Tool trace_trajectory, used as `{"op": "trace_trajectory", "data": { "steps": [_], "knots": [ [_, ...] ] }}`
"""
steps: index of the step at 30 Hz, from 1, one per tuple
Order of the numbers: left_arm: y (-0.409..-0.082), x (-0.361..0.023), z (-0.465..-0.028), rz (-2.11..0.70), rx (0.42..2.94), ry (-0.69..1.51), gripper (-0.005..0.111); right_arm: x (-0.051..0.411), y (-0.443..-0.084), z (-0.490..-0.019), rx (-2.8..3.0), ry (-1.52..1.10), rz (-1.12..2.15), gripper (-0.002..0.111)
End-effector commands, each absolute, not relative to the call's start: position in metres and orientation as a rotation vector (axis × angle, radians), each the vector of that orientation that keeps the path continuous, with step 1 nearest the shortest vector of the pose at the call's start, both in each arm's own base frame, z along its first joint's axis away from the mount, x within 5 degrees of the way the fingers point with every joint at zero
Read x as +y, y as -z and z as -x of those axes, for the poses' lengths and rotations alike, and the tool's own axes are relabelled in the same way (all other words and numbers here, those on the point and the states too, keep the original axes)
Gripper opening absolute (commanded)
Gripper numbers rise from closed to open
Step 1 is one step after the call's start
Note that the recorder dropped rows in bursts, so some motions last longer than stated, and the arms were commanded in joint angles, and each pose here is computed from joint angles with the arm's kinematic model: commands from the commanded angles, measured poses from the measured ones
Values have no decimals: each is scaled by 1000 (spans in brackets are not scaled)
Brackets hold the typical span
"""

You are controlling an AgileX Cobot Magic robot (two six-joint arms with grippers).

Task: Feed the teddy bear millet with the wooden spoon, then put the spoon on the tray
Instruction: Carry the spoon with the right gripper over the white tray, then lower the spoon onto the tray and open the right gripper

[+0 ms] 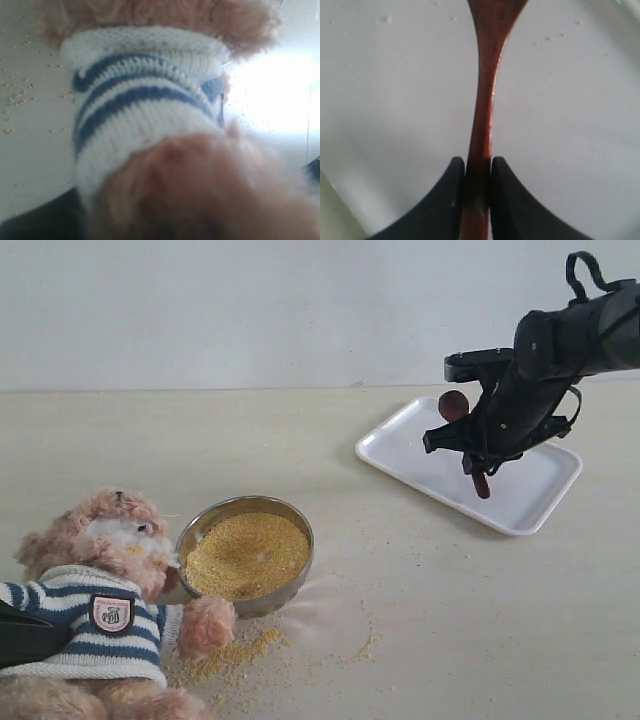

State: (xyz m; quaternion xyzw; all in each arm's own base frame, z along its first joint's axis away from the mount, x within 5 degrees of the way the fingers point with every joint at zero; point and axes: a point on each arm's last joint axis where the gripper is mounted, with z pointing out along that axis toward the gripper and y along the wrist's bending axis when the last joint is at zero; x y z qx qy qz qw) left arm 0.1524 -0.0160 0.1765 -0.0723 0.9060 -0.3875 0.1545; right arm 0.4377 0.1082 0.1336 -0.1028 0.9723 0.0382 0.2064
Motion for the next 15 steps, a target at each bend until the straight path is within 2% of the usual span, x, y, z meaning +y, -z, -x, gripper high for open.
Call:
{"op": "trace_trajectory", "data": {
  "steps": [1, 15],
  "knots": [
    [-178, -17, -154, 210, 2583, 1137, 5, 105, -123, -444, 2698, -97, 287, 8],
    [-178, -17, -154, 210, 2583, 1137, 5, 106, -111, -446, 2710, -103, 271, 8]
  ]
}}
